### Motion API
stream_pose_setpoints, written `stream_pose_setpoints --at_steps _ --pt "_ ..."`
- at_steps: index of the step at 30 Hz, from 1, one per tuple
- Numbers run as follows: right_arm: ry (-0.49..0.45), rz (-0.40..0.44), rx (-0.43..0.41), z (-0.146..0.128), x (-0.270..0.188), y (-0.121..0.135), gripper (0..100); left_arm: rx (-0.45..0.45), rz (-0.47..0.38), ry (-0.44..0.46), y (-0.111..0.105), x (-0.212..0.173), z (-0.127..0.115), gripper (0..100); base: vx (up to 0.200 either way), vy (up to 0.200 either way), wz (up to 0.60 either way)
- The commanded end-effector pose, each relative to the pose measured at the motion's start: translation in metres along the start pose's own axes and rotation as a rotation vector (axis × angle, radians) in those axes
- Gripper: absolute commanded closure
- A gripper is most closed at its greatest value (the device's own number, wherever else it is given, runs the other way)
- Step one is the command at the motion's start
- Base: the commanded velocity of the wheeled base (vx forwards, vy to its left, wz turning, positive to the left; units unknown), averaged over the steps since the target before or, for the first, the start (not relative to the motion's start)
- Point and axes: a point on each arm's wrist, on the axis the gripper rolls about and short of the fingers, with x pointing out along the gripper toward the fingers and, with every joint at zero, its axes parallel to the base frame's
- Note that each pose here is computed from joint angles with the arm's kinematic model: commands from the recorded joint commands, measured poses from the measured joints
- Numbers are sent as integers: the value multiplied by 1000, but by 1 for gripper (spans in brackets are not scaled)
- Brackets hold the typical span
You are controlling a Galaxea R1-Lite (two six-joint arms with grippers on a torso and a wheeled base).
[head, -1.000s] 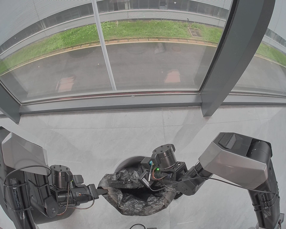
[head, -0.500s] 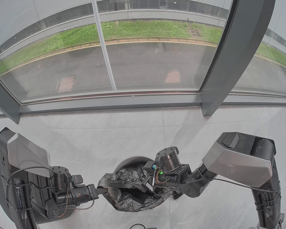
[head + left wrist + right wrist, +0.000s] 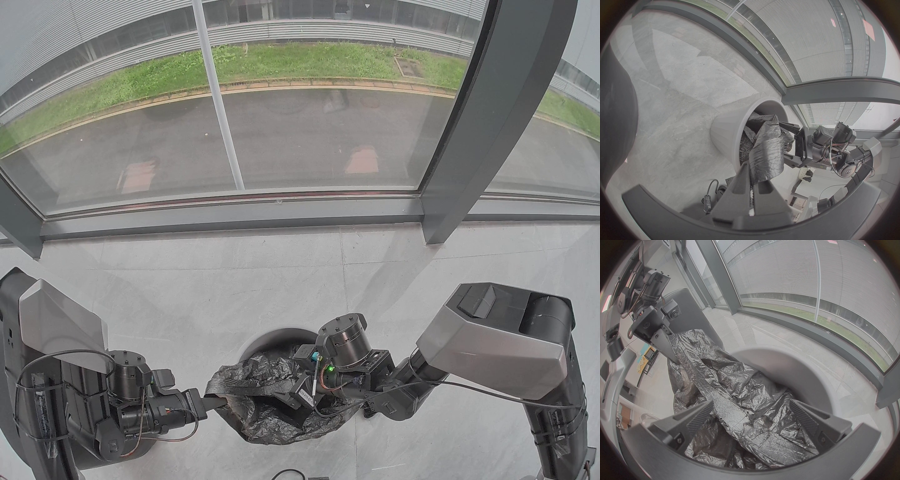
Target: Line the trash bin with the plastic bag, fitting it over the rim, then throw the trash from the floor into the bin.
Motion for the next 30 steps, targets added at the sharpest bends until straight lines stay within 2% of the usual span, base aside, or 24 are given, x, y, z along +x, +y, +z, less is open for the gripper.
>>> stream_pose_setpoints --at_steps 1,15,18,21,26,30 --pt "15 5 0 -6 5 3 0 0 -2 -2 0 0 0 100 0 0 0" --pt "27 32 -18 -5 -12 19 0 0 -2 -2 0 0 0 100 0 0 0" --pt "45 12 -20 -8 -12 21 0 0 -2 -2 0 0 0 100 0 0 0" --pt "74 -41 -22 -15 -3 21 0 1 -2 -3 0 0 0 100 0 0 0" --pt "82 -131 -23 -18 19 17 0 1 -2 -3 0 0 0 100 0 0 0" --pt "74 -158 -26 -16 24 16 0 1 -2 -3 0 0 0 100 0 0 0"
